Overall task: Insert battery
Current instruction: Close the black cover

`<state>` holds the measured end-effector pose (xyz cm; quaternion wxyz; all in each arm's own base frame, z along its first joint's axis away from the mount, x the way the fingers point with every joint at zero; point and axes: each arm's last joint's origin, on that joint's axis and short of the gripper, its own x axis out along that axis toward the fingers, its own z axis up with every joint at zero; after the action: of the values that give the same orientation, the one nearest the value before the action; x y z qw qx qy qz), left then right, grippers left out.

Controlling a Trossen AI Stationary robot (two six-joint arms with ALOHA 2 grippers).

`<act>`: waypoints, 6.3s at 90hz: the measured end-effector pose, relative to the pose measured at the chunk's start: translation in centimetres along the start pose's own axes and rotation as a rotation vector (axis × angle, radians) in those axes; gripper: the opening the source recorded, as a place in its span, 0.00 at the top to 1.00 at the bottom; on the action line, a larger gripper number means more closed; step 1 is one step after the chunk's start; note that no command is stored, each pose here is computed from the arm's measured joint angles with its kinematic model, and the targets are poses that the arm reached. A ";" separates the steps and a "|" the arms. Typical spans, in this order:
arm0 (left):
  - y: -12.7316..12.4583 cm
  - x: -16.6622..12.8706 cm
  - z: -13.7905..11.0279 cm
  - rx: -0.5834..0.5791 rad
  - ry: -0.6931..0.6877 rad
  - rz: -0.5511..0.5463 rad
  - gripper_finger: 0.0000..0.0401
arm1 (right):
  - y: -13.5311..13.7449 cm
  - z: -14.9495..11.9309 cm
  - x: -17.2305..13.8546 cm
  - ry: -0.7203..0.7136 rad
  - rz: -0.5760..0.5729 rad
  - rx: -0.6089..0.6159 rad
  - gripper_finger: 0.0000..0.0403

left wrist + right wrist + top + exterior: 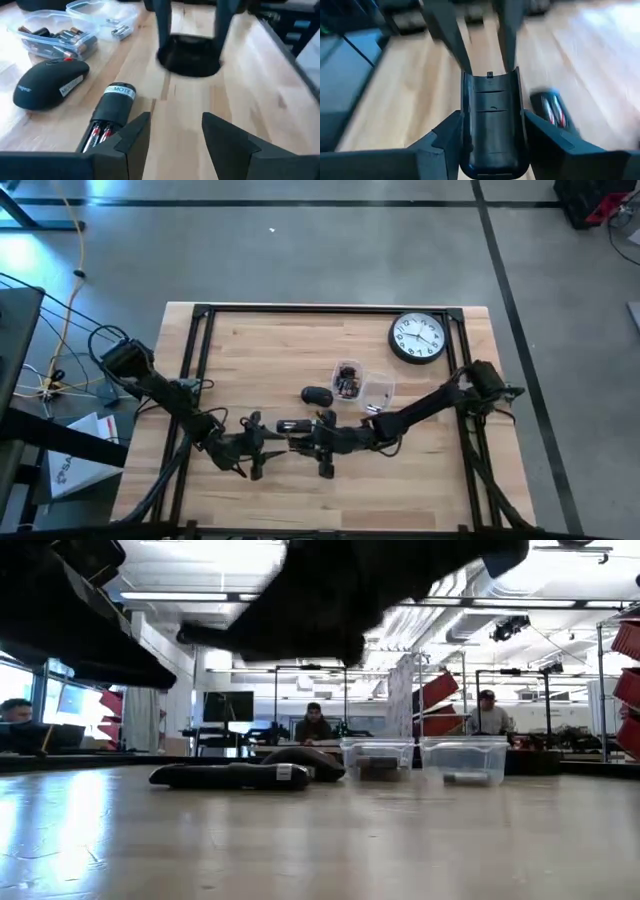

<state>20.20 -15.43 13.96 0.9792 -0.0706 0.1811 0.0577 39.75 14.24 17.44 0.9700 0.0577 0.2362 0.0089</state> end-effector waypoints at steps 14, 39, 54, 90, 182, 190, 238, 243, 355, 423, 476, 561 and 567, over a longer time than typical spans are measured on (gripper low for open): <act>-0.7 -0.2 1.5 0.008 -0.137 -0.025 0.58 | 0.5 0.7 -0.1 -0.073 0.041 -0.037 0.63; -1.2 -0.4 2.6 0.002 -0.217 -0.114 0.51 | 1.0 1.6 -0.5 -0.154 0.083 -0.067 0.63; -1.4 -0.6 2.8 0.077 -0.236 -0.125 0.47 | 1.0 1.7 -0.5 -0.155 0.098 -0.056 0.63; -1.9 -1.2 4.0 0.098 -0.349 -0.177 0.46 | 1.3 2.9 -0.8 -0.280 0.129 -0.048 0.63; -1.9 -1.9 8.8 0.188 -0.709 -0.201 0.46 | 1.7 6.0 -2.4 -0.645 0.105 -0.142 0.63; -1.8 -1.8 8.8 0.182 -0.709 -0.199 0.46 | 1.7 6.0 -2.4 -0.647 0.106 -0.143 0.63; -1.6 -1.7 9.0 0.162 -0.712 -0.192 0.62 | 1.7 6.1 -2.5 -0.650 0.114 -0.141 0.63; -1.6 -1.7 9.0 0.166 -0.711 -0.182 0.65 | 1.7 6.1 -2.5 -0.650 0.115 -0.142 0.62; 0.9 -2.3 9.8 0.206 -0.202 -0.009 0.68 | 0.5 4.0 -4.9 -0.066 -0.069 -0.128 0.35; 11.0 6.7 5.5 -0.036 0.735 -0.131 0.64 | -2.3 -1.2 -0.5 0.187 -0.194 -0.063 0.35; 10.1 8.6 5.0 0.060 0.744 -0.147 0.64 | -2.2 -1.2 -0.5 0.183 -0.187 -0.040 0.35; 9.9 8.9 4.8 0.001 0.719 -0.053 0.56 | -2.2 -1.2 -0.5 0.187 -0.167 -0.015 0.35; 10.0 8.9 4.8 0.002 0.720 -0.046 0.54 | -2.2 -1.2 -0.5 0.185 -0.167 -0.015 0.35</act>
<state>28.70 -4.08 13.98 0.8538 -0.0894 0.5129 0.0067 38.75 12.20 16.40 0.9418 0.0292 0.3287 -0.0649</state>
